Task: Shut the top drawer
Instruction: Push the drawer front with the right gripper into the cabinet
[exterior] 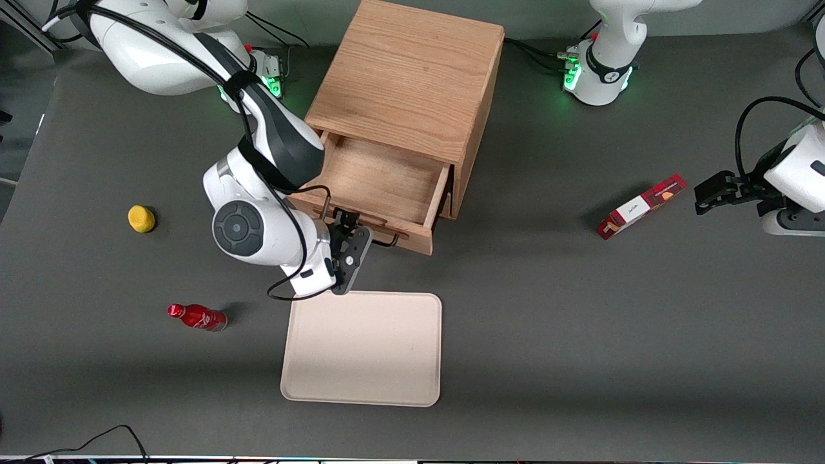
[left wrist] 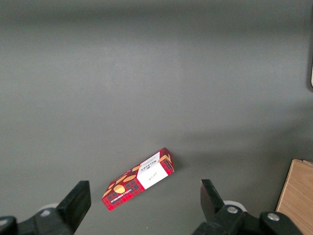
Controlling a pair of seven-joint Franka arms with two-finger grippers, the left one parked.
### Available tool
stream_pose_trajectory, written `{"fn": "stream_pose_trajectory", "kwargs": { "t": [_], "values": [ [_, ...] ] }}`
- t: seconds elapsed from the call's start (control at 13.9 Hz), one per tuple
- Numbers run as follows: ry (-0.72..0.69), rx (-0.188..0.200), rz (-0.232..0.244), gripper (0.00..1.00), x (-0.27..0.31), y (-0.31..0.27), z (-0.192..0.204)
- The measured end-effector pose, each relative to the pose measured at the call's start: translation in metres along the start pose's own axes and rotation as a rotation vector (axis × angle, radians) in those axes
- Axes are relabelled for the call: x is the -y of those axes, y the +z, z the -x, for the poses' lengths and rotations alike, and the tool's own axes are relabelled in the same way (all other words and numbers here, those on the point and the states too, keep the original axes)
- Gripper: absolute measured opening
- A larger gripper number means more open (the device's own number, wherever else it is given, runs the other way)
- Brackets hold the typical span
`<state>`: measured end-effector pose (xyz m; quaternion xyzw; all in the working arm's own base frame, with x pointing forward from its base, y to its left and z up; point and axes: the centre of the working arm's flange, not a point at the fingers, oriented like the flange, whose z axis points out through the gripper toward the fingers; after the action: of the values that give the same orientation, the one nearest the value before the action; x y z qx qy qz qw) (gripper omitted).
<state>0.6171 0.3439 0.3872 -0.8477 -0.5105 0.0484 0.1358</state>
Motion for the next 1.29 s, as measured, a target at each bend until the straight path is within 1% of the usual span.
{"fn": "stream_pose_trajectory", "kwargs": {
  "t": [0.36, 0.65, 0.86, 1.29],
  "values": [
    [-0.012, 0.014, 0.001, 1.00, 0.024, 0.005, 0.000],
    [-0.014, 0.022, 0.011, 1.00, 0.047, 0.010, 0.002],
    [-0.023, 0.039, 0.006, 1.00, 0.067, 0.016, 0.001],
    [-0.037, 0.059, -0.008, 1.00, 0.101, 0.025, -0.004]
  ]
}}
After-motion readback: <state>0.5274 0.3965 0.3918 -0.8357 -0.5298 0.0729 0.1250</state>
